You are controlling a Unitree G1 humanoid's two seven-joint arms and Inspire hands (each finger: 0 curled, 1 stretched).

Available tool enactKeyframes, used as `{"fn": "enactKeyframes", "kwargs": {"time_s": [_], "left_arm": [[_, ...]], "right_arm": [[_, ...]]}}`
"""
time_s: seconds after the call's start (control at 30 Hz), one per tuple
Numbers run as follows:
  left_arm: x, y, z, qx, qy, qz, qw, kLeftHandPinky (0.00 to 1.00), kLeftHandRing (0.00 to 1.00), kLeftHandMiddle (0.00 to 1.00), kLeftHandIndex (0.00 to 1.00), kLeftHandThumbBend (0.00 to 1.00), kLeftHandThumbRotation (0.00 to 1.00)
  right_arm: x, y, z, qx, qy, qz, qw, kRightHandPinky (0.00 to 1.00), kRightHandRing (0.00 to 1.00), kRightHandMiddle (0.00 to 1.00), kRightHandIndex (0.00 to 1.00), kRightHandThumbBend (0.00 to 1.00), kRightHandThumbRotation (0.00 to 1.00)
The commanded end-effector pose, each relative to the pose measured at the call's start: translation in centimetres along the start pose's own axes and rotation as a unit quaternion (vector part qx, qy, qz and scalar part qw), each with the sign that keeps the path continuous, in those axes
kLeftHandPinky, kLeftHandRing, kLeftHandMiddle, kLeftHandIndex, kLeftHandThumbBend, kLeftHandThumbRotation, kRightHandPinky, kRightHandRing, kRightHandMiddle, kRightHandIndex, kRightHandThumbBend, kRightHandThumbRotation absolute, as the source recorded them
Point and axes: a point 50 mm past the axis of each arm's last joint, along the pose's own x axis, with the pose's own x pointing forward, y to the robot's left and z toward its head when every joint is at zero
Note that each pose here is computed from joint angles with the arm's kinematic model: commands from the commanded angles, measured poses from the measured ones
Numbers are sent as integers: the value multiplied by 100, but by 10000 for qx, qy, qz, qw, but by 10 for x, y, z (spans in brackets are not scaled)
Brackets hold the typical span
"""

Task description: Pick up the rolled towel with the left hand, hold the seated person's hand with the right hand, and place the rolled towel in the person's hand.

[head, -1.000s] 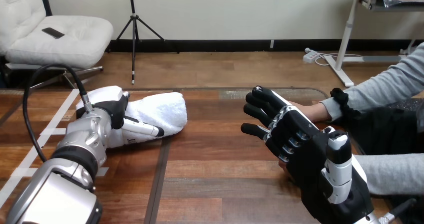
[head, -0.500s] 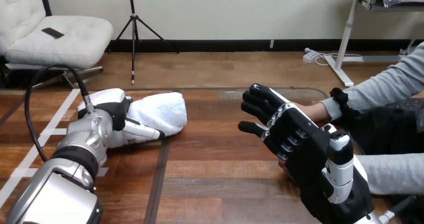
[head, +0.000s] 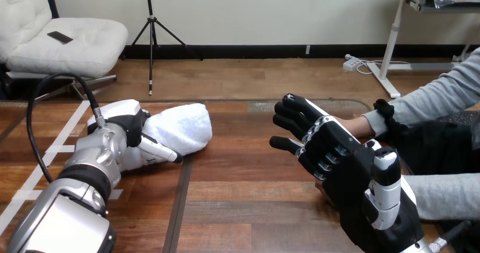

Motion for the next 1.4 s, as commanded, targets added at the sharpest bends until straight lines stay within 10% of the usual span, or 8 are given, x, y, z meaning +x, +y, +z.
{"fn": "enactKeyframes", "kwargs": {"time_s": [0.0, 1.37], "left_arm": [[0, 11, 10, -50, -152, 91, 9998, 84, 97, 96, 91, 97, 45], [0, 13, 9, 233, -75, -58, 9997, 71, 85, 87, 85, 91, 43]], "right_arm": [[12, 1, 17, -125, -491, 193, 9985, 85, 93, 92, 89, 89, 100], [13, 2, 17, -154, -556, 158, 9982, 78, 93, 92, 89, 91, 100]]}}
